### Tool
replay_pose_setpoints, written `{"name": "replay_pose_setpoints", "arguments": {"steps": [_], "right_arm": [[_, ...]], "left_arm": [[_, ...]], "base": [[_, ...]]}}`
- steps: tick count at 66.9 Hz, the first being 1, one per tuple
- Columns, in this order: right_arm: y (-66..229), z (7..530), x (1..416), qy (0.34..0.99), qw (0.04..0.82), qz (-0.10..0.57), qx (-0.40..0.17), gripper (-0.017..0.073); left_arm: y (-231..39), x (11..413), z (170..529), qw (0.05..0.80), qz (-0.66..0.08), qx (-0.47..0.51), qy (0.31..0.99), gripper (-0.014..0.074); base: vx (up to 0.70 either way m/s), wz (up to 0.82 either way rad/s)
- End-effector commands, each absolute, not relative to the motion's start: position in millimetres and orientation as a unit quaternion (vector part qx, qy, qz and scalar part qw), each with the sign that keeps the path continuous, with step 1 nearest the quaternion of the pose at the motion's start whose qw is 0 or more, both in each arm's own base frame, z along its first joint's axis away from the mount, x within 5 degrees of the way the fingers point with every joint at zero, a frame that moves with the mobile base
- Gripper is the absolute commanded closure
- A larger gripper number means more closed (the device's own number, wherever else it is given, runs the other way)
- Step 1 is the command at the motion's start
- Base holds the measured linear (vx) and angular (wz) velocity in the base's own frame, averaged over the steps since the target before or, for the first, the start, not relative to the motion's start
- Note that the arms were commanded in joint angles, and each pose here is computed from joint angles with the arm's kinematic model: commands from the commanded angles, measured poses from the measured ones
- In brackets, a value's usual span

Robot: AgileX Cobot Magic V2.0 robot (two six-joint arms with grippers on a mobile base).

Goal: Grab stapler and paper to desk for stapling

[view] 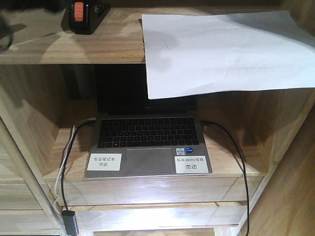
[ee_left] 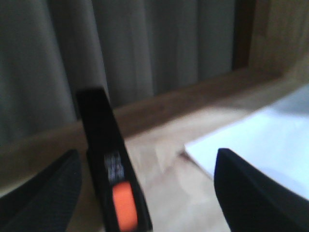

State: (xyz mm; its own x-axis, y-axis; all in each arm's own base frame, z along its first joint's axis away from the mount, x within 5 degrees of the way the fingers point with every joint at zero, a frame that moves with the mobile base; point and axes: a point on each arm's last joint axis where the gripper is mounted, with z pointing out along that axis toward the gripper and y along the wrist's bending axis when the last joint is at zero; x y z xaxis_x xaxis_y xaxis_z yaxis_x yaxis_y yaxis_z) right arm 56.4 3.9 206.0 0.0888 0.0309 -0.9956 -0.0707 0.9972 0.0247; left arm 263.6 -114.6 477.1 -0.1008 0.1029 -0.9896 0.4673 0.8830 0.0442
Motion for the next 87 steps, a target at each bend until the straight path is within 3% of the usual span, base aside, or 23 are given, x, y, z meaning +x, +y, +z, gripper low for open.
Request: {"name": "replay_pose_setpoints", "arguments": {"steps": [1, 29, 69, 79, 87], "right_arm": [[4, 206, 56, 0.649, 0.760, 0.034, -0.020, 0.0568], [4, 206, 56, 0.649, 0.760, 0.034, -0.020, 0.0568], [4, 206, 56, 0.649, 0.760, 0.034, -0.020, 0.0568], [4, 206, 56, 0.649, 0.760, 0.034, -0.020, 0.0568], [4, 206, 56, 0.649, 0.760, 0.034, -0.020, 0.0568]], "left_arm": [[-116, 268, 510, 0.678, -0.154, 0.167, 0.699, 0.0043], [-132, 321, 534, 0.621, -0.125, 0.155, 0.758, 0.0043], [-140, 362, 500, 0.562, -0.090, 0.131, 0.812, 0.0051], [-143, 369, 490, 0.548, -0.087, 0.133, 0.821, 0.0125], [-144, 371, 490, 0.552, -0.088, 0.132, 0.818, 0.0264]], "base": [[0.00, 0.00], [0.00, 0.00], [0.00, 0.00], [0.00, 0.00], [0.00, 0.00]]}}
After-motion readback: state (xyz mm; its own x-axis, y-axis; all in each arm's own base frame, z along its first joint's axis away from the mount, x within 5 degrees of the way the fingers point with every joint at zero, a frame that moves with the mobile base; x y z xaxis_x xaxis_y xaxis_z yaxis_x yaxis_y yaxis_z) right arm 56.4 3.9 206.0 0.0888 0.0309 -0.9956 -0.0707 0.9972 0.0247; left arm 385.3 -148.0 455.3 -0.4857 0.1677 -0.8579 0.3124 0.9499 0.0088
